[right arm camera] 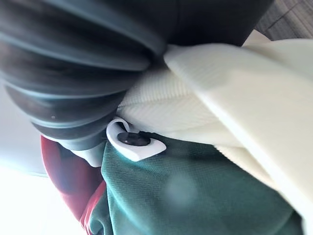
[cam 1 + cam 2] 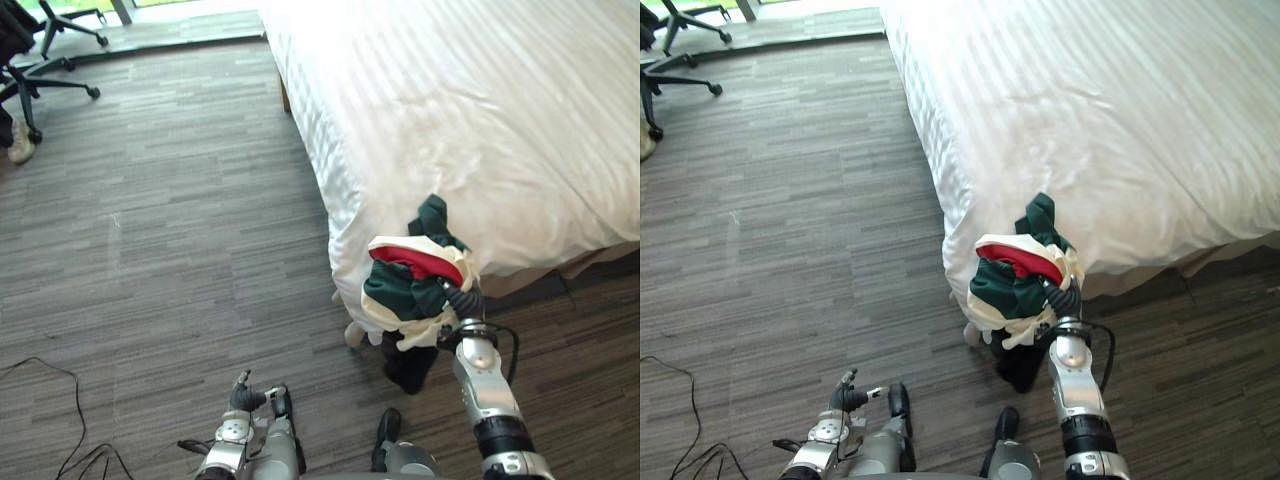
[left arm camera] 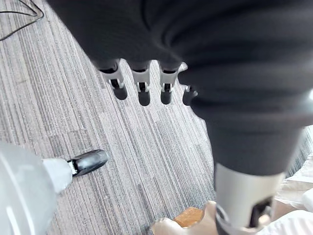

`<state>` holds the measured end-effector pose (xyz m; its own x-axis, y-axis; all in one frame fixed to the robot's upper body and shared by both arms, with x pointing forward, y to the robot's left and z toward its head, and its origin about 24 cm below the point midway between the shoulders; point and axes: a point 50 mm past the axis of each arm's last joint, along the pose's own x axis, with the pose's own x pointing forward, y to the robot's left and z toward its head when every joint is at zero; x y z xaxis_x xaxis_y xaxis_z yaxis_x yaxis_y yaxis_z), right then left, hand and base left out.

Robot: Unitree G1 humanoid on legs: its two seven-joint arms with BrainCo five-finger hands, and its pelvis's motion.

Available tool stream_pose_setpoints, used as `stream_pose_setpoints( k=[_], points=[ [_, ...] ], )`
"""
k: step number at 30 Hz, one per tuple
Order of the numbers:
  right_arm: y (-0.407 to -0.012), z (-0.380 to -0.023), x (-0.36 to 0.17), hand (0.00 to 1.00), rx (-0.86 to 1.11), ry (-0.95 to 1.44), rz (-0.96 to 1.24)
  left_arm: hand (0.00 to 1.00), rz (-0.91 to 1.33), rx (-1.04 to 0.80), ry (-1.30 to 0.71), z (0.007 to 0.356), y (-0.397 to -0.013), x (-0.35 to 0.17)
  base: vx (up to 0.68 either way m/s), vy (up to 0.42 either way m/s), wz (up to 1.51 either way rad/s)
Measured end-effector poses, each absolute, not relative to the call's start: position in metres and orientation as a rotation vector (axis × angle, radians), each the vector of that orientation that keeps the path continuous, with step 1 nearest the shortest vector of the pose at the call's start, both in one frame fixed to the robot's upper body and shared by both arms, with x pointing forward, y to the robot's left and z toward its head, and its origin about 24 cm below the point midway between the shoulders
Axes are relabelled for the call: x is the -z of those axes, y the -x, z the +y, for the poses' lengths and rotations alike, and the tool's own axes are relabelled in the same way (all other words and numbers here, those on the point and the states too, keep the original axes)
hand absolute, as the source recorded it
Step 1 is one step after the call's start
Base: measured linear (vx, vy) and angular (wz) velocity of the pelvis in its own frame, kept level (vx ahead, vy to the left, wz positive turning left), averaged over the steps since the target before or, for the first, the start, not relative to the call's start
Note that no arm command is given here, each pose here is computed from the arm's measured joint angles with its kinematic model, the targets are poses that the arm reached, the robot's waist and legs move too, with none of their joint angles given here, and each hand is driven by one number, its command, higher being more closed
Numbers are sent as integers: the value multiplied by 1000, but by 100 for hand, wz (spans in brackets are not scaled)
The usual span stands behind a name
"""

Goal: Tidy the bed and pick cloth on bed and put in laundry

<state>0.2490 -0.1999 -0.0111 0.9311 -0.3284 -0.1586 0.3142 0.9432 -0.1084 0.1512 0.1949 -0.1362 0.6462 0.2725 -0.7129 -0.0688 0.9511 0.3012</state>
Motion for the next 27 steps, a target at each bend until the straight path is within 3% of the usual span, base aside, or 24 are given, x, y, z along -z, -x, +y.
stream_pose_setpoints(
  k=[13, 18, 23, 27],
  points=[
    [-168, -186, 98, 100, 364, -77, 563, 0, 891, -226, -142, 181, -135, 144, 20, 2, 7],
    [-163, -187, 99, 100, 371, -76, 574, 0, 857, -209, -126, 177, -138, 141, 33, 29, 63],
    [-157, -179, 104, 100, 382, -134, 598, 0, 838, -284, -107, 198, -133, 138, 49, -69, 70],
    [-160, -184, 106, 100, 363, -96, 608, 0, 862, -318, 0, 182, -125, 142, -4, -129, 26]
  ],
)
